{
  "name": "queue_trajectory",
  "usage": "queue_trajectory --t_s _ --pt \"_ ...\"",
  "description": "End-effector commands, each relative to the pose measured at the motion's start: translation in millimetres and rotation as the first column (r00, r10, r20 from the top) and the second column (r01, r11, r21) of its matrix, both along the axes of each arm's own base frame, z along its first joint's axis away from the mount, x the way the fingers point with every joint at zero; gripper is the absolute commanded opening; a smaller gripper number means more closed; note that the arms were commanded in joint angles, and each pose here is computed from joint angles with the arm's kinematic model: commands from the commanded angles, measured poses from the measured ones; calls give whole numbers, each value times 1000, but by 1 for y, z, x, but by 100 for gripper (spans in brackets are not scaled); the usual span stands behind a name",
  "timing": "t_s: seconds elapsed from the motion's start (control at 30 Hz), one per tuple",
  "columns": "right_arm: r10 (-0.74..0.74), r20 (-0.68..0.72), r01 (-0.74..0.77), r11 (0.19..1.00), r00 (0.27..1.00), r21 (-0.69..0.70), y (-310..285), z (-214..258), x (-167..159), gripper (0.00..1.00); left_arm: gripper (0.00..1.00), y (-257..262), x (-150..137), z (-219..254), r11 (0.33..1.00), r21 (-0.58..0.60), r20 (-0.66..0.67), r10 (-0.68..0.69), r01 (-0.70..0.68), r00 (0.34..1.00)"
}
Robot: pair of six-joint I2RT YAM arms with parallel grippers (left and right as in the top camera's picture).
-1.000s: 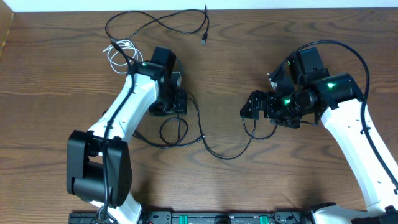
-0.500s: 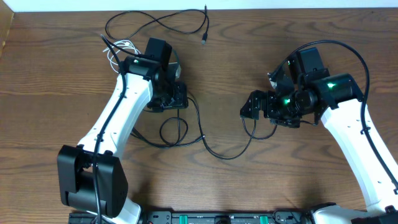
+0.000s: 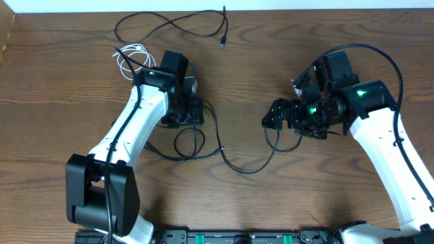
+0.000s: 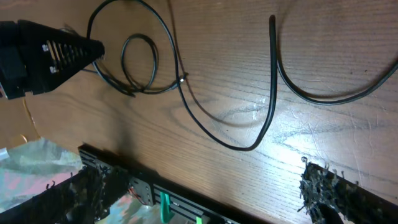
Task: Untangle cables
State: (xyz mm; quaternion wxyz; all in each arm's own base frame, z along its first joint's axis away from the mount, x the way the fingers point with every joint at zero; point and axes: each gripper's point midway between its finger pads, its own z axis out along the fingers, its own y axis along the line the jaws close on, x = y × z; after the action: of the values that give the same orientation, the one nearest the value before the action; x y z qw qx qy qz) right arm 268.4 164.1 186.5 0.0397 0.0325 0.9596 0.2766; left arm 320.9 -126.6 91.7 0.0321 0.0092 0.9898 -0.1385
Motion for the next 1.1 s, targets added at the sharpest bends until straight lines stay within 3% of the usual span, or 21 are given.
queue_trajectory --t_s 0.0,0.3,0.43,0.77,1.07 --pt "1 -9 0 1000 1000 14 3 1 -3 99 50 2 -2 -6 1000 8 -16 -6 6 1000" --pt "1 -7 -1 1000 1000 14 4 1 -2 99 43 -1 -4 -15 1000 12 -29 -16 17 999" --pt "1 -7 -1 1000 1000 14 4 1 -2 99 29 -1 -3 -15 1000 11 -26 -16 17 1000" --pt "1 -9 -1 1000 1000 14 4 1 -3 99 8 -2 -1 -11 1000 7 -14 -16 16 1000" --pt "0 -10 0 1000 1000 14 3 1 -3 99 7 -13 8 54 998 -56 102 -37 43 994"
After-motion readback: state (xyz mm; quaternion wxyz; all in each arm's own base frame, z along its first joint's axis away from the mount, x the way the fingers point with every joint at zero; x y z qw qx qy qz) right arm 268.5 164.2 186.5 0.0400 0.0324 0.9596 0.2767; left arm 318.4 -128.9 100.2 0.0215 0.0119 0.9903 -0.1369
